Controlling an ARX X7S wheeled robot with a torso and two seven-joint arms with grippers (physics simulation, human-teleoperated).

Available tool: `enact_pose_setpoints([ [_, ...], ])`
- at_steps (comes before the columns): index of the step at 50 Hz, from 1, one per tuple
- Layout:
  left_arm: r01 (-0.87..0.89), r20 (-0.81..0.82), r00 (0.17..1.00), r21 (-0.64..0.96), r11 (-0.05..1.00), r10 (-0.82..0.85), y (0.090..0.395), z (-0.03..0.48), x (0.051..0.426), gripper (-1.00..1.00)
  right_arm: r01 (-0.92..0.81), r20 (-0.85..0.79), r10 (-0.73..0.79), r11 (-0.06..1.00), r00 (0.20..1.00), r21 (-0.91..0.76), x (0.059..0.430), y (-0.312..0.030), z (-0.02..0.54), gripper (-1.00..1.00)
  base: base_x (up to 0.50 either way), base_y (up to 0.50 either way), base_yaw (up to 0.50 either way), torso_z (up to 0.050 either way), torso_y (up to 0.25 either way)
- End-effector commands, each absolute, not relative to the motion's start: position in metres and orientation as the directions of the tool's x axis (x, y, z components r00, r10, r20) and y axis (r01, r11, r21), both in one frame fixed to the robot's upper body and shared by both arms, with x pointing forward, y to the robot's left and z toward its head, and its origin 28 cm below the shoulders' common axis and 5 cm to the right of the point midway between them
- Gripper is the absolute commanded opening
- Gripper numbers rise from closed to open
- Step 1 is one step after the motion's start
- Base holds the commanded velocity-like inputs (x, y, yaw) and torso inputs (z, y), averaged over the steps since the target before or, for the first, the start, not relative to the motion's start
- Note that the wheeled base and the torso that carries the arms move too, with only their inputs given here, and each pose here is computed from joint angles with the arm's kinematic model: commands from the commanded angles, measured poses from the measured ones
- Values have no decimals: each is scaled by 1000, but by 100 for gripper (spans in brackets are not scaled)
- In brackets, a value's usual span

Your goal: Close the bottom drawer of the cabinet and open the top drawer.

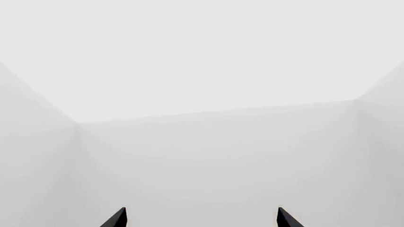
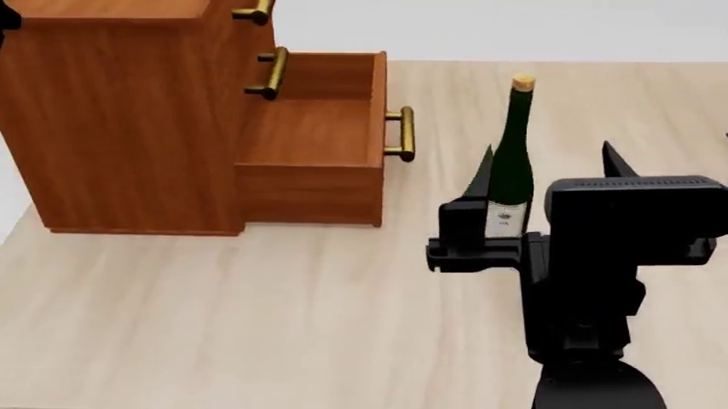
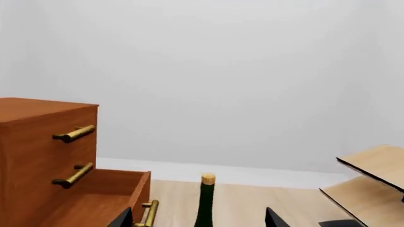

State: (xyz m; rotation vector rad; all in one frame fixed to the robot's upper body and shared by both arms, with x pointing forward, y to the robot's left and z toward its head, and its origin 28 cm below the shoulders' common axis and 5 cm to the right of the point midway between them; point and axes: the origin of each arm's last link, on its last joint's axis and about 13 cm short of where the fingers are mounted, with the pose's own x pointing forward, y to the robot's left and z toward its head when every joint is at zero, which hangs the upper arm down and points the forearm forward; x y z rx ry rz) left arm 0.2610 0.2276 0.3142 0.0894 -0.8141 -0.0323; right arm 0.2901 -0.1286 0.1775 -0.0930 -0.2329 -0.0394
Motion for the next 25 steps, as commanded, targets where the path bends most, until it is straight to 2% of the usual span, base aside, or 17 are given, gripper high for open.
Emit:
enact_pose_setpoints([
  [1, -3, 727, 684, 93, 996, -66, 227, 316, 260, 100, 43, 228, -22, 995, 973, -87, 290, -128, 176, 100, 0, 500, 0, 0, 0],
  [23, -1, 724, 687, 95, 996, -68, 226, 315, 260, 100, 46, 228, -26, 996, 973, -81, 290, -130, 173, 100, 0, 500, 0, 0, 0],
  [25, -1, 724, 687, 95, 995, -68, 226, 315, 260, 100, 52, 232, -35, 996, 972, -67, 289, -130, 173, 100, 0, 111, 0, 0, 0],
])
